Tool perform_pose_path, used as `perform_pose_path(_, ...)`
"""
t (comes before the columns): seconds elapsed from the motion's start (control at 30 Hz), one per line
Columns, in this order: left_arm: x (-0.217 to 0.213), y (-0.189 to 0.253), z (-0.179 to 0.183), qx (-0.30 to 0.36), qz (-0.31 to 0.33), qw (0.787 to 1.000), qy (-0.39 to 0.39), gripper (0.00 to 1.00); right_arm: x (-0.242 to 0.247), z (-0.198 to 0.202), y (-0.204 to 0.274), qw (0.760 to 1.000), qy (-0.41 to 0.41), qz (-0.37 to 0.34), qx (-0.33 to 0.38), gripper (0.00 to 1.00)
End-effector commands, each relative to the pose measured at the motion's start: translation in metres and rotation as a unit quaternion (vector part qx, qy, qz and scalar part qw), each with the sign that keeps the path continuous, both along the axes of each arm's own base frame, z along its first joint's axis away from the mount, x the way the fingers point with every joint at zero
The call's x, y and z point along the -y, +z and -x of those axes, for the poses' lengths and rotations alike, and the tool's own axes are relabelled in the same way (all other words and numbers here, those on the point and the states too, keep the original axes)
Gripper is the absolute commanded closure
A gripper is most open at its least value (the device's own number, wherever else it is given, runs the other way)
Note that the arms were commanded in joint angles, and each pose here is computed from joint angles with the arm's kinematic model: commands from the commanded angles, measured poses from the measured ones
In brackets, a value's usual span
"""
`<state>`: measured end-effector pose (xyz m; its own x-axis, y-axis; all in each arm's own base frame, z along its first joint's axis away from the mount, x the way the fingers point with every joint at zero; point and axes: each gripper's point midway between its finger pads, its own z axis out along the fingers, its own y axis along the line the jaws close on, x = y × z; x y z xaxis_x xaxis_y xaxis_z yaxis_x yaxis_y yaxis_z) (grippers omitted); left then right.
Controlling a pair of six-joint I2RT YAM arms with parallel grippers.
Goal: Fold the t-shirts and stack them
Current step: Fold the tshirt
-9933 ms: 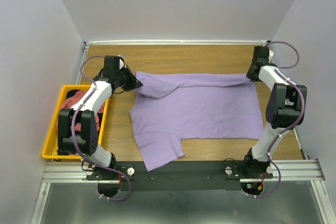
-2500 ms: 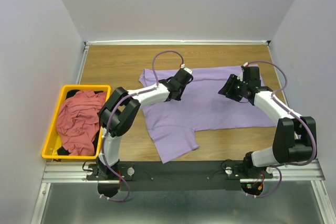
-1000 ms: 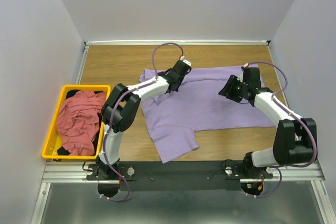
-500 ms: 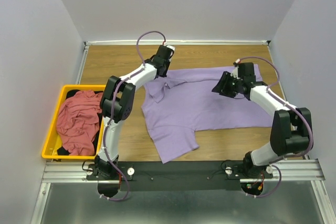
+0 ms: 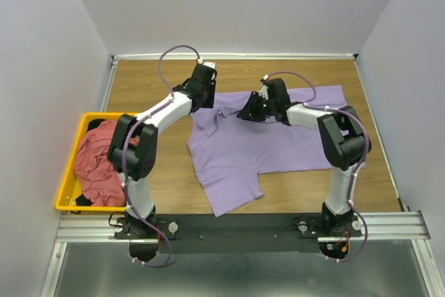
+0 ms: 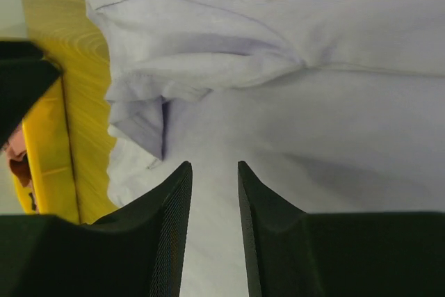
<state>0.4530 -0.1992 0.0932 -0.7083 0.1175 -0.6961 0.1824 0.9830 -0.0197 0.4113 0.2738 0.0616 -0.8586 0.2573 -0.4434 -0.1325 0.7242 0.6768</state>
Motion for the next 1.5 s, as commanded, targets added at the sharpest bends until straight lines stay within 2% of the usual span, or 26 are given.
perform_pose_path(0.0,-0.012,0.041,0.019,0.034,0.057,0.997,0.042,0.52,-0.046,-0.020,0.015,0.998,0.009,-0.062,0.030,0.60)
perform_pose_path(0.07,-0.017,0.043,0.028,0.033,0.063,0.996,0.047,0.47,-0.055,-0.021,0.009,0.998,0.011,-0.061,0.029,0.60)
perform_pose_path(0.13,-0.021,0.054,0.037,0.041,0.076,0.995,0.054,0.47,-0.062,-0.022,-0.002,0.998,0.004,-0.060,0.017,0.59)
perform_pose_path(0.33,-0.033,0.043,0.069,0.032,0.087,0.994,0.059,0.46,-0.063,-0.025,-0.022,0.997,-0.040,-0.063,-0.005,0.58)
perform_pose_path(0.9,-0.034,0.029,0.089,0.017,0.091,0.995,0.040,0.46,-0.068,-0.033,-0.043,0.995,-0.080,-0.058,-0.022,0.57)
perform_pose_path(1.0,-0.034,0.028,0.090,0.016,0.090,0.995,0.037,0.46,-0.069,-0.035,-0.042,0.995,-0.082,-0.059,-0.021,0.60)
perform_pose_path(1.27,-0.030,0.022,0.094,0.006,0.100,0.995,0.029,0.47,-0.065,-0.032,-0.030,0.995,-0.084,-0.055,-0.017,0.87)
perform_pose_path(1.47,-0.024,0.017,0.099,-0.009,0.114,0.993,0.019,0.46,-0.058,-0.021,-0.021,0.995,-0.081,-0.043,-0.024,0.89)
